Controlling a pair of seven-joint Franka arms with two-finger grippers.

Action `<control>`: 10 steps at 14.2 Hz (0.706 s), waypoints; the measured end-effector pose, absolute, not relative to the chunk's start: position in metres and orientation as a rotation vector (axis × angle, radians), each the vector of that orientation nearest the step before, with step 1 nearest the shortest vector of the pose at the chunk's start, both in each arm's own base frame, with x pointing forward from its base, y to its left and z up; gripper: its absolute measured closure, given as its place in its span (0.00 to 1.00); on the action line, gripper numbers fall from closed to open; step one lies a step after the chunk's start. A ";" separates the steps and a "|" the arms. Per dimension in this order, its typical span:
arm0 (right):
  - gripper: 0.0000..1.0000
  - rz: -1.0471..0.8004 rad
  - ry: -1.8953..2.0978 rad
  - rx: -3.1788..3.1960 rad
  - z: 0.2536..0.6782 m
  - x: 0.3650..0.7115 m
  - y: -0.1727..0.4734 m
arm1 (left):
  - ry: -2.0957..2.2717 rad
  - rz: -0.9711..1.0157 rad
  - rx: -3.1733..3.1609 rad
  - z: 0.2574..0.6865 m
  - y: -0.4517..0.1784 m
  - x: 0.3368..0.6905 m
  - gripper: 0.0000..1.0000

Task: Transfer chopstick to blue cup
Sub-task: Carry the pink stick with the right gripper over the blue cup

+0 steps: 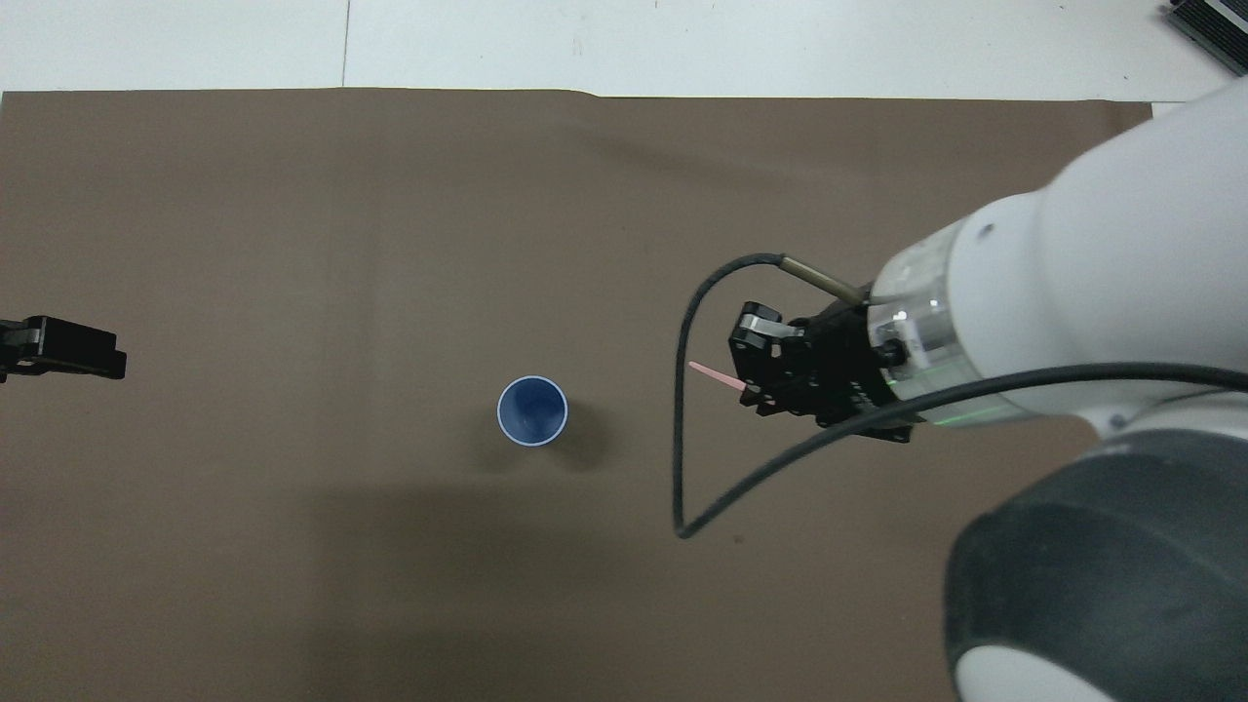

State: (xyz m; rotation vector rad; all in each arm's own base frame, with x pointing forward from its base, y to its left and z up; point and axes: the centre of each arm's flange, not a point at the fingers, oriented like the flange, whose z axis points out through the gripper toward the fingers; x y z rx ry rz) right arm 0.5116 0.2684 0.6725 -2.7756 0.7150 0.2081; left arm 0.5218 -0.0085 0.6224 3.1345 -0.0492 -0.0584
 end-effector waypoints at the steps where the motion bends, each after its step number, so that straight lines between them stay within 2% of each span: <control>1: 0.91 0.215 0.734 -2.758 0.671 0.514 0.286 | -0.049 -0.058 3.134 0.622 -0.009 0.522 0.00; 10: 0.91 0.291 0.808 -2.772 0.609 0.495 0.411 | -0.049 -0.058 3.134 0.622 -0.009 0.522 0.00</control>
